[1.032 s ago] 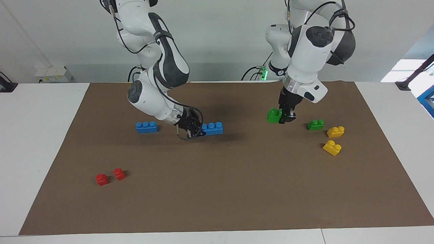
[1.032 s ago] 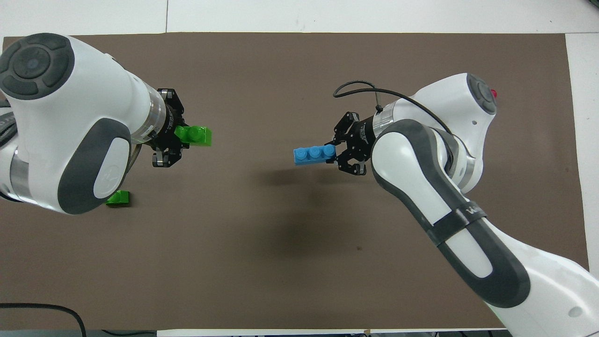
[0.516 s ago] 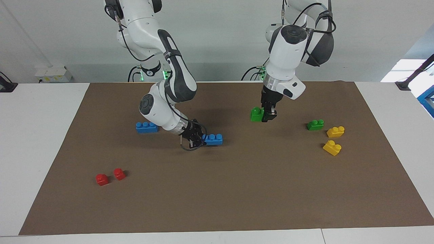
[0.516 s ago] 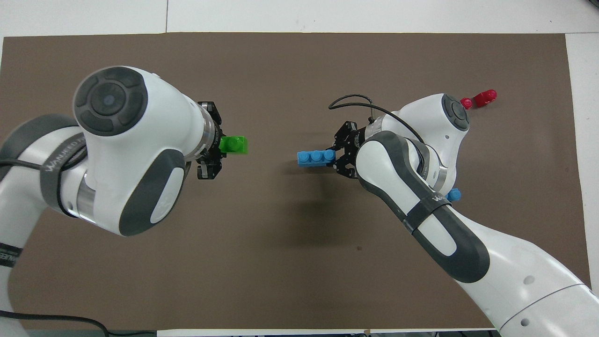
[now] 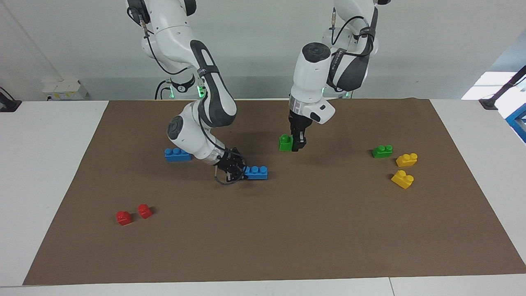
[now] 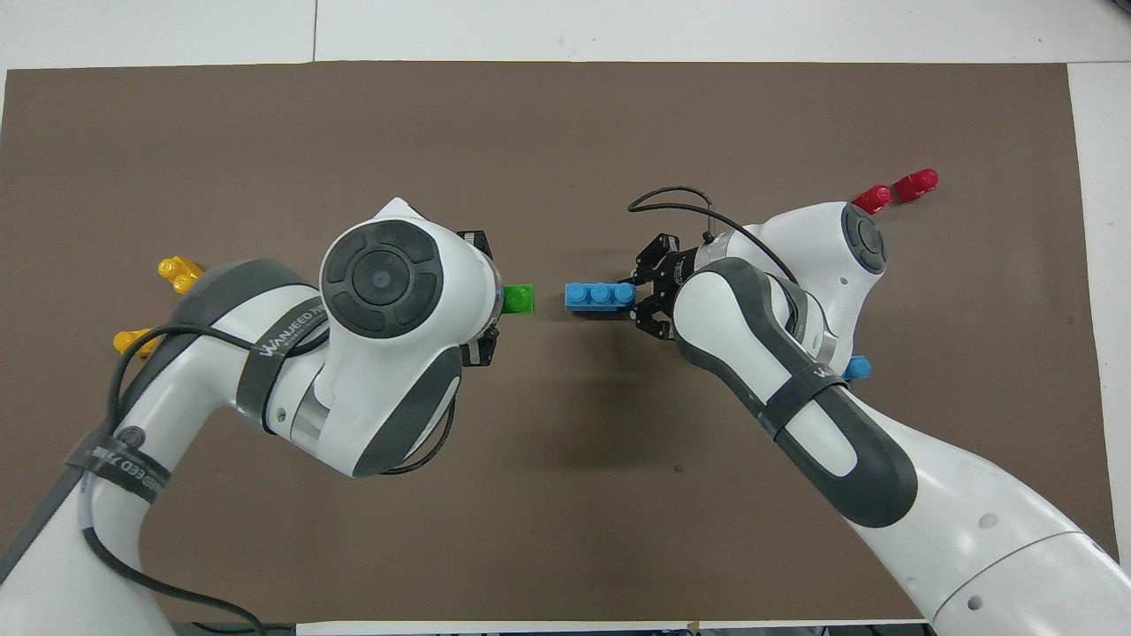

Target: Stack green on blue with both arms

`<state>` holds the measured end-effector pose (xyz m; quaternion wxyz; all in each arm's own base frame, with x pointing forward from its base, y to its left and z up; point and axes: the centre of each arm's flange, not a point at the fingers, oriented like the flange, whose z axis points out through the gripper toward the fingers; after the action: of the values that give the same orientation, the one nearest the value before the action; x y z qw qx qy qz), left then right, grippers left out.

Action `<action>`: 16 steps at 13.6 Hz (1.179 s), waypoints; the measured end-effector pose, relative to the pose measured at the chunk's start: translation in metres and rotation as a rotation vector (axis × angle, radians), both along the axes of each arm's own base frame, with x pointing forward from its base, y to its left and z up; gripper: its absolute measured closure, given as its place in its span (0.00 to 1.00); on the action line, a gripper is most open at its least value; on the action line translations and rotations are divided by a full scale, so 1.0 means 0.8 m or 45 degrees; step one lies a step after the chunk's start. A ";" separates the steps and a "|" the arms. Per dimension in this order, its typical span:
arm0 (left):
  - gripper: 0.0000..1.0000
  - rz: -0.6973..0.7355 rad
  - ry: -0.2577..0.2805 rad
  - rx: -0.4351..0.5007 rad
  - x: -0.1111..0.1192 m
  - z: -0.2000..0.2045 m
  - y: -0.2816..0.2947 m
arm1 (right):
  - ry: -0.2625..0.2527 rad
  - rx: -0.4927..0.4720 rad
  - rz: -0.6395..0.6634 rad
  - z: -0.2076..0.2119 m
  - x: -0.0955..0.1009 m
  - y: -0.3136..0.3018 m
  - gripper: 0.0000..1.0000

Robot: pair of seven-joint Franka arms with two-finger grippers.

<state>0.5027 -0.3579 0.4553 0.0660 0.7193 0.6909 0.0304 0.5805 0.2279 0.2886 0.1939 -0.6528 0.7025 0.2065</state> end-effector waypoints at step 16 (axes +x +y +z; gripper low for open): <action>0.66 -0.027 -0.027 0.062 0.003 -0.122 -0.104 | -0.054 -0.011 0.009 -0.016 -0.014 0.020 0.65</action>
<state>0.5052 -0.4411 0.3574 0.0560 0.7277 0.6814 0.0541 0.5695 0.2438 0.2756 0.2050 -0.6605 0.6968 0.1903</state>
